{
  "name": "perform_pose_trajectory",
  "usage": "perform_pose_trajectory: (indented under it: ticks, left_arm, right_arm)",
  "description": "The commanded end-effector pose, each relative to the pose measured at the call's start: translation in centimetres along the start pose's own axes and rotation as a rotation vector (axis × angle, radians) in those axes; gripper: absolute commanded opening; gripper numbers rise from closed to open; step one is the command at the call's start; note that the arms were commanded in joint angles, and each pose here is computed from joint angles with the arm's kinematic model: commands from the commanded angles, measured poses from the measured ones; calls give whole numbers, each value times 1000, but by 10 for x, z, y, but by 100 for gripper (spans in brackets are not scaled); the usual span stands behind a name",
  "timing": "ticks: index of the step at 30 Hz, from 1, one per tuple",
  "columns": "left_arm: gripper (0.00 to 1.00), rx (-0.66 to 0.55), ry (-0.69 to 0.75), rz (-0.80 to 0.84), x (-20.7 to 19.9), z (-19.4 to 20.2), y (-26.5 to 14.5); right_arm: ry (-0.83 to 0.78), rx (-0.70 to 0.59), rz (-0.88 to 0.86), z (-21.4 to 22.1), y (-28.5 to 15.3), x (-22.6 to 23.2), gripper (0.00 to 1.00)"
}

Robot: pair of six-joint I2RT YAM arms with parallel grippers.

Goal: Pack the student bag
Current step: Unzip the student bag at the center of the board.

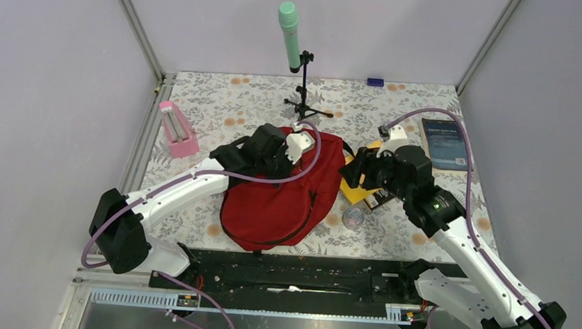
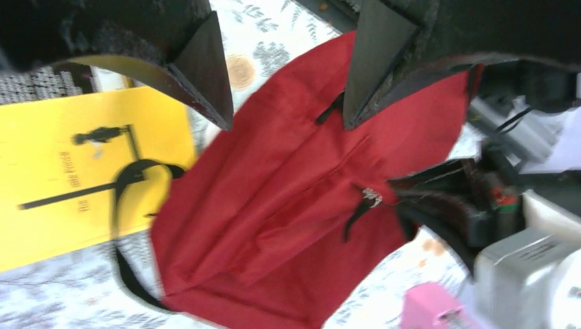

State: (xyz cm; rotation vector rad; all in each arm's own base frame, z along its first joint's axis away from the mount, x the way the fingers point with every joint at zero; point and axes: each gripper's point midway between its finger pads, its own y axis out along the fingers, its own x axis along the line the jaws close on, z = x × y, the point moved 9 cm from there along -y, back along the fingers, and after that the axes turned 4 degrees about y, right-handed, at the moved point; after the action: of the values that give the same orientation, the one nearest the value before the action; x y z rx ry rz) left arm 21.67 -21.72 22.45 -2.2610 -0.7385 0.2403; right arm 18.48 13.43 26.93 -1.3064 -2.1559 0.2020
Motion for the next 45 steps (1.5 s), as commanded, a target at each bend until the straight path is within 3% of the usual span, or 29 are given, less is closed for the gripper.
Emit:
perform_pose_trajectory:
  ticks: [1,10,19,33,45]
  left_arm:
    - [0,-83,-29,-29,5,-26,-7]
    - [0,-71,-33,-33,5,-24,-5]
    - [0,-70,-32,-38,5,-24,-6]
    - [0,-68,-23,-50,6,-23,-8]
    - [0,-64,-20,-54,6,-22,-8]
  right_arm:
    - [78,142,-254,18,-1,27,64]
    - [93,213,-517,28,19,78,48]
    - [46,274,-425,48,44,81,42]
    - [-60,256,-251,51,57,62,43]
    - [-44,274,-237,59,60,59,42]
